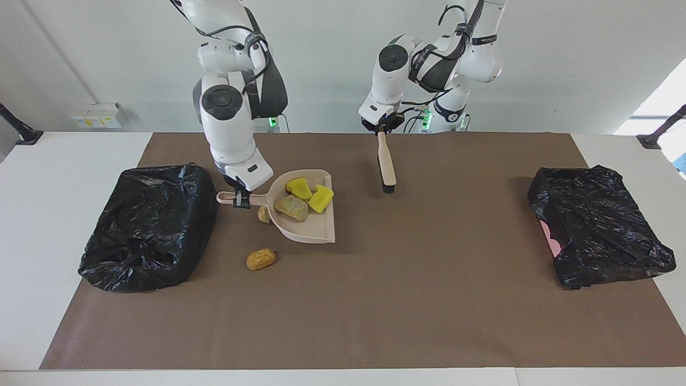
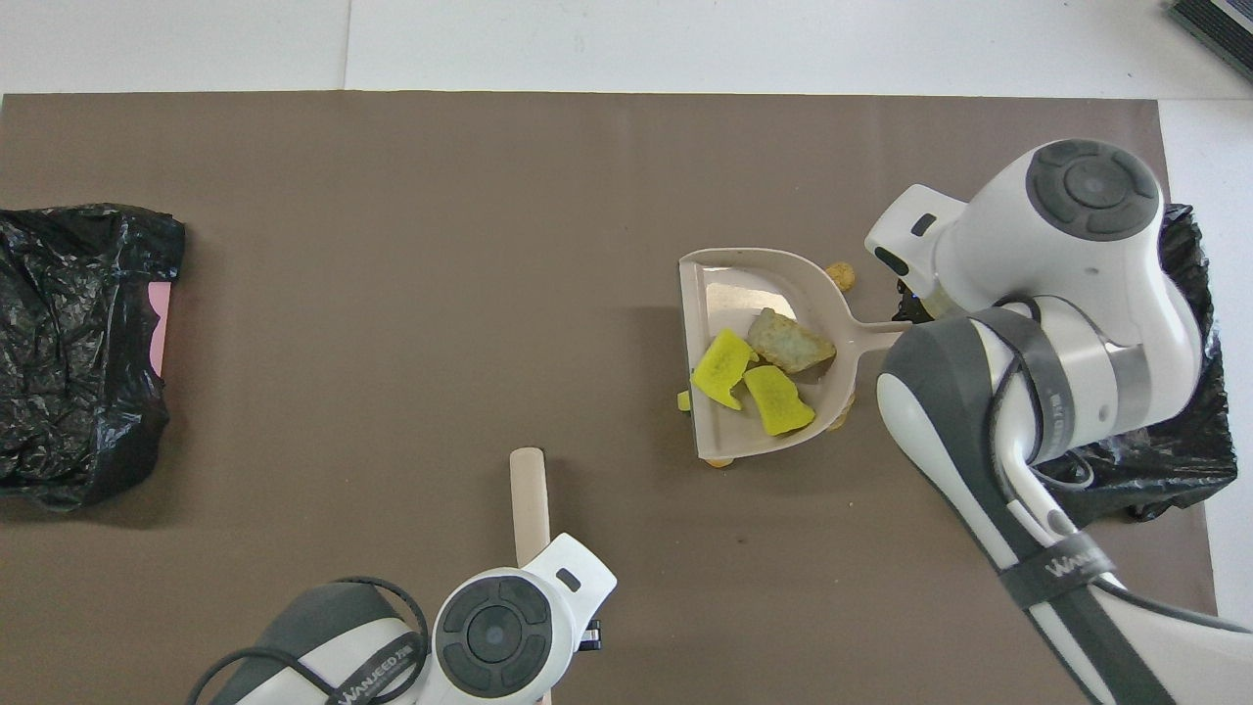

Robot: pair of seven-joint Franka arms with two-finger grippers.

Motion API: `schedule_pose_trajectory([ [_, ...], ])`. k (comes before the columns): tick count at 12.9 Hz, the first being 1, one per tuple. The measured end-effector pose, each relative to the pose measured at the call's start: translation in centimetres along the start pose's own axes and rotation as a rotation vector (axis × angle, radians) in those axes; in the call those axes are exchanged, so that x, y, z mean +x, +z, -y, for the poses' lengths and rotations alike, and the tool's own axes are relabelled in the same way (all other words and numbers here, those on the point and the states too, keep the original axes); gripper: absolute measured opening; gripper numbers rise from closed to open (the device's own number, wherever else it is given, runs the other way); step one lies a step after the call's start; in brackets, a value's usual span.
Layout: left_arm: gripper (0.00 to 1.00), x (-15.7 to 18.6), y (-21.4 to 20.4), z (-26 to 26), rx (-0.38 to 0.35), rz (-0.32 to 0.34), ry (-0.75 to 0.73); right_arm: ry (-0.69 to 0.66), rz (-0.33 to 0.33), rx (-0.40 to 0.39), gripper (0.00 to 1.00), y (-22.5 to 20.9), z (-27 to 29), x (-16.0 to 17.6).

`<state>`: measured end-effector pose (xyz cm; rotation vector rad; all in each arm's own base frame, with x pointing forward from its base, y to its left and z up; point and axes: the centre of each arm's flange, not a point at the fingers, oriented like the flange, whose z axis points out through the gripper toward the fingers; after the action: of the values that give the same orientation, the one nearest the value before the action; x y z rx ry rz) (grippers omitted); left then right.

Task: Sweep and dump trash in bin
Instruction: 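Carry the loaded dustpan to the bag with the right gripper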

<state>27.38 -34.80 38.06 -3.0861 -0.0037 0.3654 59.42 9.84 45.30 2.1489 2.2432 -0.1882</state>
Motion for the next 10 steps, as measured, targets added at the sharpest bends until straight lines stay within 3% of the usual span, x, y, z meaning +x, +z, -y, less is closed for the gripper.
schedule_pose_trajectory([
  [5, 0.26, 0.3, 2.4, -1.7, -0.017, -0.025, -0.047, -0.087, -0.012, -0.002, 0.32, -0.2, -0.6, -10.7],
  [8, 0.26, 0.4, 2.4, -1.9, -0.029, -0.036, -0.050, -0.063, -0.019, -0.010, 0.32, -0.1, 0.2, -19.4],
  [10, 0.26, 0.5, 2.8, -2.4, -0.036, -0.045, -0.043, -0.047, -0.014, -0.038, 0.32, -1.3, 0.4, -23.3],
])
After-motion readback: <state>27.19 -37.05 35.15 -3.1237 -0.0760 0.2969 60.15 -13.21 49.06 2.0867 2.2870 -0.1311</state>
